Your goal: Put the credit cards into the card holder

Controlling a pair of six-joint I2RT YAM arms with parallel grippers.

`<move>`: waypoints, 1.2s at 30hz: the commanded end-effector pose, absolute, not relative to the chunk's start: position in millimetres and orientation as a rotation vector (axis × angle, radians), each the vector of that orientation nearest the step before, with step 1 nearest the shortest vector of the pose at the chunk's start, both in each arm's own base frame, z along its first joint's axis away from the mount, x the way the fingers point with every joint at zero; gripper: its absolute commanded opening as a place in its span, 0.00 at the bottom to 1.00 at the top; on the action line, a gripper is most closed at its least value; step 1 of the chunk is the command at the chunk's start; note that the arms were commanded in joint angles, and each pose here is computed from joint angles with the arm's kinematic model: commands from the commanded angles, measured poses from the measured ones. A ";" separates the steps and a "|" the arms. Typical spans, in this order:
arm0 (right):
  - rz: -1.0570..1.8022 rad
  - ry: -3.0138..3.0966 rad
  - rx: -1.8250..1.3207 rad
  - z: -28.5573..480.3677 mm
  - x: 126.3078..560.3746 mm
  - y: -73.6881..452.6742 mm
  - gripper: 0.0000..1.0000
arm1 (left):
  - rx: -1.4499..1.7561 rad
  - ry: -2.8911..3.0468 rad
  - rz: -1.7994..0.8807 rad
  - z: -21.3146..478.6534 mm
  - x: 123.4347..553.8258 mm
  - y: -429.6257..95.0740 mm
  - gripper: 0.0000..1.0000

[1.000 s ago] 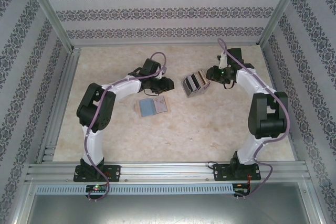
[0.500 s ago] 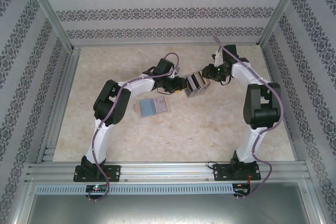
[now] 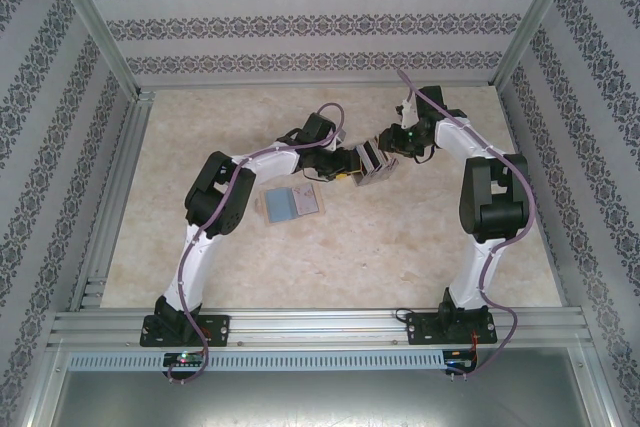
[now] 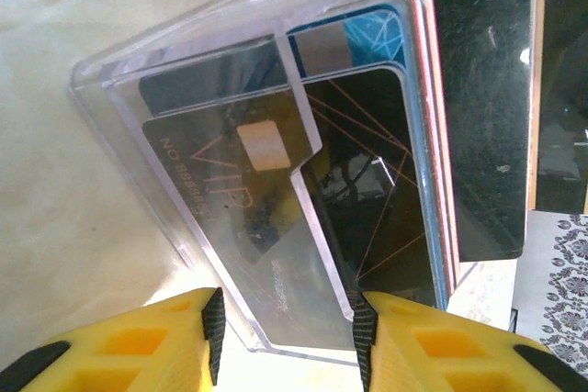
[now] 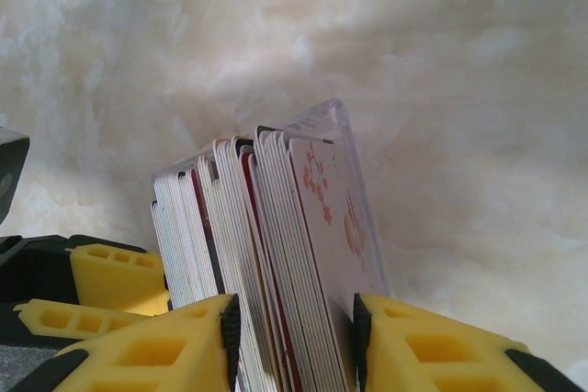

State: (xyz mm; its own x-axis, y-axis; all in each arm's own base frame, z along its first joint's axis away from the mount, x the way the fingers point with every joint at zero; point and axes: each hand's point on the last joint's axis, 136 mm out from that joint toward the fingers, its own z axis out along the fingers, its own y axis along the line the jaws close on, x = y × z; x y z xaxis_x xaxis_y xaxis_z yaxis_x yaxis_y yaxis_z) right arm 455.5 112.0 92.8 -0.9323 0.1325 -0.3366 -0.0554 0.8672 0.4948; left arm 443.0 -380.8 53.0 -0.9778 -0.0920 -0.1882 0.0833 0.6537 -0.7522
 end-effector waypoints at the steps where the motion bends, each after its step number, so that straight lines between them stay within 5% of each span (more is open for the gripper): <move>1: 0.788 2.646 -0.009 114.7 450.5 127.5 0.39 | 0.016 2.664 -1.247 51.5 440.5 -394.5 0.44; 18: 0.741 2.639 -0.001 123.9 448.9 119.1 0.36 | 0.015 2.662 -1.246 52.4 441.4 -394.8 0.45; 27: 0.709 2.635 0.021 125.9 449.5 109.8 0.16 | 0.012 2.663 -1.247 52.1 441.6 -394.6 0.45; 36: 0.657 2.588 0.034 144.1 449.6 100.1 0.08 | 0.016 2.657 -1.249 56.7 441.5 -394.9 0.45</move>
State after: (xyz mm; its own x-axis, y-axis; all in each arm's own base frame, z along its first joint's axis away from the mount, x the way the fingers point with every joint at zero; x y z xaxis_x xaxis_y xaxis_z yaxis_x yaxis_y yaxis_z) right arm 455.8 95.3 112.4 -0.9105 0.1328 -0.3916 -0.0564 0.8983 0.4357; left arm 442.9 -381.4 53.1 -0.9791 -0.0897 -0.1828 0.0806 0.6538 -0.7524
